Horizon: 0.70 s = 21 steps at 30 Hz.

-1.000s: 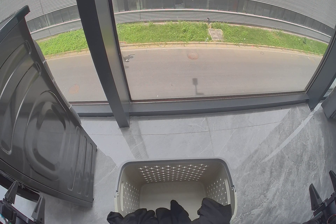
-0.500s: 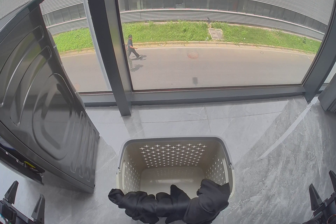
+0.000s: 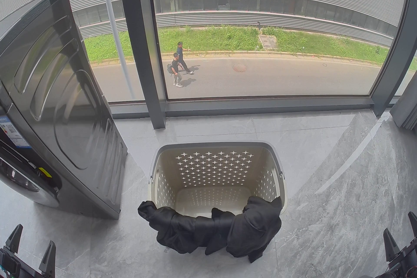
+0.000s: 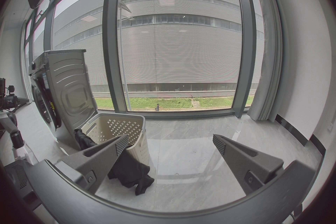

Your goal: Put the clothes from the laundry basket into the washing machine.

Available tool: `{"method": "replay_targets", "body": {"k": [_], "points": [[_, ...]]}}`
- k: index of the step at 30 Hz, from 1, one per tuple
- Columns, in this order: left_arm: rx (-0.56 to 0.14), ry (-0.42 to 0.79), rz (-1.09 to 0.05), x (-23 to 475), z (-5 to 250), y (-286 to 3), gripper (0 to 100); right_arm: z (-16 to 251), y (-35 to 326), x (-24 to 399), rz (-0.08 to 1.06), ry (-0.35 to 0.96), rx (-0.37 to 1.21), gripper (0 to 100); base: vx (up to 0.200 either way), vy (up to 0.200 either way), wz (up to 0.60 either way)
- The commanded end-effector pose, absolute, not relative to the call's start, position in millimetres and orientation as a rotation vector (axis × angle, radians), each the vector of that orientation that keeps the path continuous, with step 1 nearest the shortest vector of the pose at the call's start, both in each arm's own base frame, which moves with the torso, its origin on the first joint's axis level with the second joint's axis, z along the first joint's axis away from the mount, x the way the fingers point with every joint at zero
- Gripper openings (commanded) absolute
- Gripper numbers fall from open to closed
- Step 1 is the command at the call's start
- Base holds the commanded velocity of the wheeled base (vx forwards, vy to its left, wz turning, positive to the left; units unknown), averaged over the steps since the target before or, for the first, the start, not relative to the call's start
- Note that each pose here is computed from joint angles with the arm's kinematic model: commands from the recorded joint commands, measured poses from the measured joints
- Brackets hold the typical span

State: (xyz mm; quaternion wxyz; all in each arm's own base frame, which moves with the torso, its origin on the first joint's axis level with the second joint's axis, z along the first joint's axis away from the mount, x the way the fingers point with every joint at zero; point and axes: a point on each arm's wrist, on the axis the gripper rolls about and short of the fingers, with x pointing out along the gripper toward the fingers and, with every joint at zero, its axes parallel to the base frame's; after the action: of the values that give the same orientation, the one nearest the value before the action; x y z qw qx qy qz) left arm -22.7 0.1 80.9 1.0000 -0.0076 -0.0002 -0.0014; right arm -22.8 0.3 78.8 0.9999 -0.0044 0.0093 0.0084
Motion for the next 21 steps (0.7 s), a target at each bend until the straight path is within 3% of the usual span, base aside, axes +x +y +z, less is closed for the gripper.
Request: {"method": "replay_targets", "body": {"k": [1, 4, 21], "points": [[-0.015, 0.0, -0.003, -22.7, 76.1, 0.1, 100, 76.4, 0.3, -22.1, 0.017, 0.029, -0.009, 100, 0.0, 0.0, 0.0], [-0.015, 0.002, -0.003, -22.7, 76.0, 0.1, 100, 76.4, 0.3, -22.2, 0.017, 0.028, -0.009, 100, 0.0, 0.0, 0.0], [-0.02, 0.0, -0.005, -22.7, 76.1, 0.0, 100, 76.4, 0.3, -22.2, 0.019, 0.028, -0.009, 100, 0.0, 0.2, 0.0]]}}
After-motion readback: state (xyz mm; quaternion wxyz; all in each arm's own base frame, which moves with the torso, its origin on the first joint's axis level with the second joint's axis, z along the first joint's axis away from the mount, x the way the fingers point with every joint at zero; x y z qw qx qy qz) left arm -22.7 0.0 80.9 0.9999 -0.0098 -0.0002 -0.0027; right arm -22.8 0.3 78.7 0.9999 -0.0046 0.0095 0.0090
